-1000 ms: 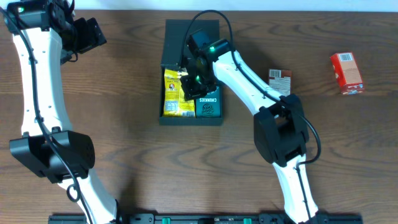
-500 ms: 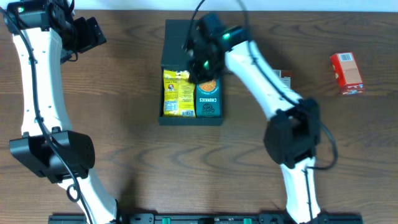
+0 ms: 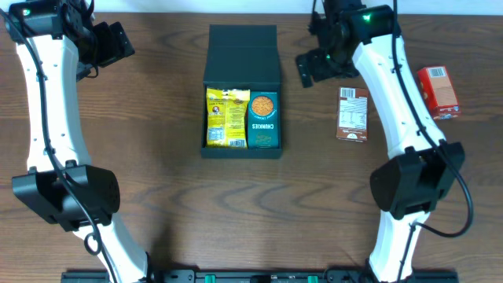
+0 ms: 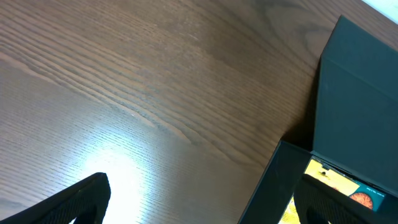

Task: Pack container
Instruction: 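Reach the right gripper to the brown Pocky box and grasp it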

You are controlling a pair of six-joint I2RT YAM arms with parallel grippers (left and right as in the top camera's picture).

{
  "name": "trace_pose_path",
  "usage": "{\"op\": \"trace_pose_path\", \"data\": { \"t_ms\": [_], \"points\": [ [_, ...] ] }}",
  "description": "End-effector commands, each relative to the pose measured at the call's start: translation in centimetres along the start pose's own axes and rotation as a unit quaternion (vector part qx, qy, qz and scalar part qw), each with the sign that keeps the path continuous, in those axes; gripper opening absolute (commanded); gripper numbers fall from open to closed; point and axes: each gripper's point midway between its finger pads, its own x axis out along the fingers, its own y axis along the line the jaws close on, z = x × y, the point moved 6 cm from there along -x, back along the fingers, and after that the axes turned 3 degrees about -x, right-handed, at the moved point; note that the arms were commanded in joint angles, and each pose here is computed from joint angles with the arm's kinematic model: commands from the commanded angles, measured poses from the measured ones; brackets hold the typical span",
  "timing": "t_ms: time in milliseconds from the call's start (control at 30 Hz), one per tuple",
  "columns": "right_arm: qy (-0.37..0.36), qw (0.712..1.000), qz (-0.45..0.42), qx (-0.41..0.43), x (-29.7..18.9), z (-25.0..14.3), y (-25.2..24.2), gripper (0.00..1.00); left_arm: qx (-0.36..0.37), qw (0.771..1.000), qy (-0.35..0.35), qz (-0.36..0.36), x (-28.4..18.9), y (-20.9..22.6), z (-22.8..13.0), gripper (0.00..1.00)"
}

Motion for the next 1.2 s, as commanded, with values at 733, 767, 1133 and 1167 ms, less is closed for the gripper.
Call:
{"op": "trace_pose_path", "data": {
  "t_ms": [733,767,1133,1167],
  "points": [
    [0.101,0.987,0.027,0.126,13.0,-7.6,-6.1,0.99,-0.006,1.0,0.005,0.001,0.2,0.2,0.0,0.95],
    [0.098,0.987,0.022,0.125,13.2,-7.6,-6.2,0.99,-0.005,1.0,0.005,0.001,0.2,0.2,0.0,0.95],
    [0.088,0.988,0.0,0.131,14.4,-7.4,-6.7,0.99,-0.005,1.0,0.006,0.002,0.2,0.3,0.0,0.95],
    [0.09,0.987,0.0,0.131,14.6,-7.5,-6.7,0.99,-0.005,1.0,0.006,0.002,0.2,0.3,0.0,0.95]
  ]
}}
